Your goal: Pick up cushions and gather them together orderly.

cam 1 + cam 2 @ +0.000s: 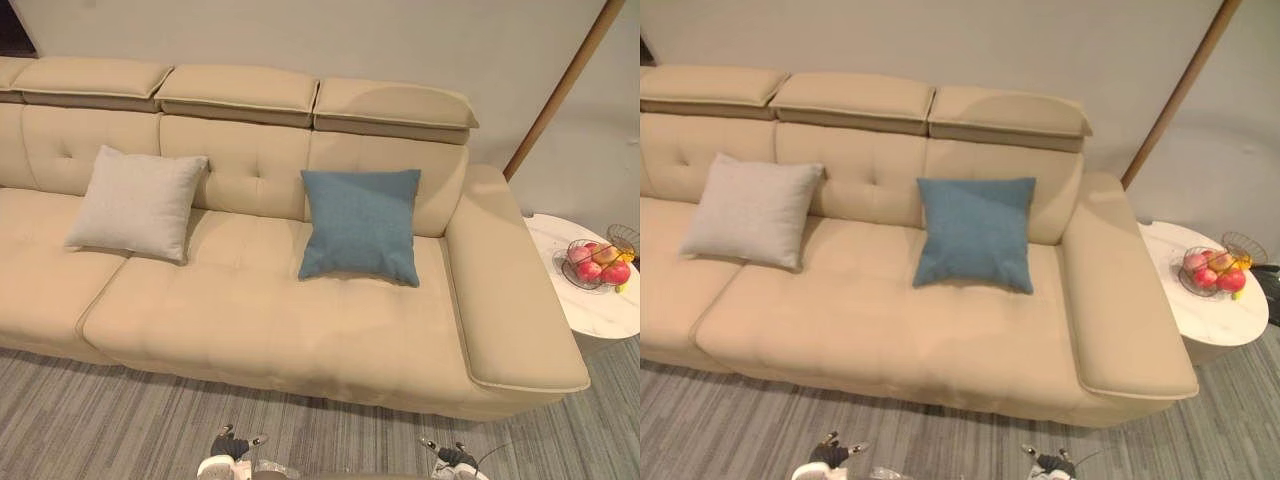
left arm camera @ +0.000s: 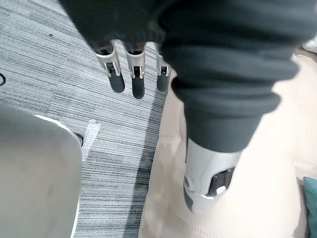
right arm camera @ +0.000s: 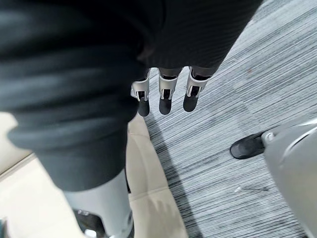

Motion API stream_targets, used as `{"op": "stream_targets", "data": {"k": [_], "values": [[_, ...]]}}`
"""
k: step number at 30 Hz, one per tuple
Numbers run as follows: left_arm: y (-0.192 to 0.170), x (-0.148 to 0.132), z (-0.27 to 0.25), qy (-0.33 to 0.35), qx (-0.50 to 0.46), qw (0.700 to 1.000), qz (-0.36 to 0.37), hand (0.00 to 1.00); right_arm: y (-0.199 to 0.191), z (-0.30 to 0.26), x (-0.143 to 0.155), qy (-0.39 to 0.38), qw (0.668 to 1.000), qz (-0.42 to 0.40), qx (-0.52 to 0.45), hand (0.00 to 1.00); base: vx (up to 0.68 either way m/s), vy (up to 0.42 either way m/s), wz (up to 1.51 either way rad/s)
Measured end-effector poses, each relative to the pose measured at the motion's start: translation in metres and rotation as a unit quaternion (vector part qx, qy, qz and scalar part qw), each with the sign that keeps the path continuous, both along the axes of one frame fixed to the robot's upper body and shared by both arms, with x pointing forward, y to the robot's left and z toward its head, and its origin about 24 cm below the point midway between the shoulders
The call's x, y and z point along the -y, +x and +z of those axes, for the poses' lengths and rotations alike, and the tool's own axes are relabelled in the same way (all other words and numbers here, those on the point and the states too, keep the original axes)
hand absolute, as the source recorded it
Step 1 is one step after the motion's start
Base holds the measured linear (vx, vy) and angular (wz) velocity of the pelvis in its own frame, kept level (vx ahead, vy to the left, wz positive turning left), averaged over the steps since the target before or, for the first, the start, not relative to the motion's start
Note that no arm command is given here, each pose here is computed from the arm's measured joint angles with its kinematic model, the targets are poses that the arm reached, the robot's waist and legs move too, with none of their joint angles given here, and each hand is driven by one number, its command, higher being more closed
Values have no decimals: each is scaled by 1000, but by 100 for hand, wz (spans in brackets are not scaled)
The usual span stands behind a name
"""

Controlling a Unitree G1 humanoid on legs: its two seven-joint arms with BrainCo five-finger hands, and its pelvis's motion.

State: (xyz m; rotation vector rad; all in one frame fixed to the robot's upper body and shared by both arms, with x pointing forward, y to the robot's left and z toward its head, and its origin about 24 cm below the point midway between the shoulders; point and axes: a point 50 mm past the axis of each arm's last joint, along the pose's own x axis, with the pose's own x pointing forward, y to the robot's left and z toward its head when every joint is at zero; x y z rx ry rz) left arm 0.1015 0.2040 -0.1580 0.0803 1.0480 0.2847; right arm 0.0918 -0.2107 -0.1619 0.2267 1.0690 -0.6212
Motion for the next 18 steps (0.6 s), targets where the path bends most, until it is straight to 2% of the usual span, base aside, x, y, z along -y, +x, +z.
{"op": "stream_targets", "data": {"k": [18], "values": [[-4,-2,-2,2,-10,1000,-1,0,-5,0,4,-5,1000,-1,-6,0,-3,-3,-3]]}}
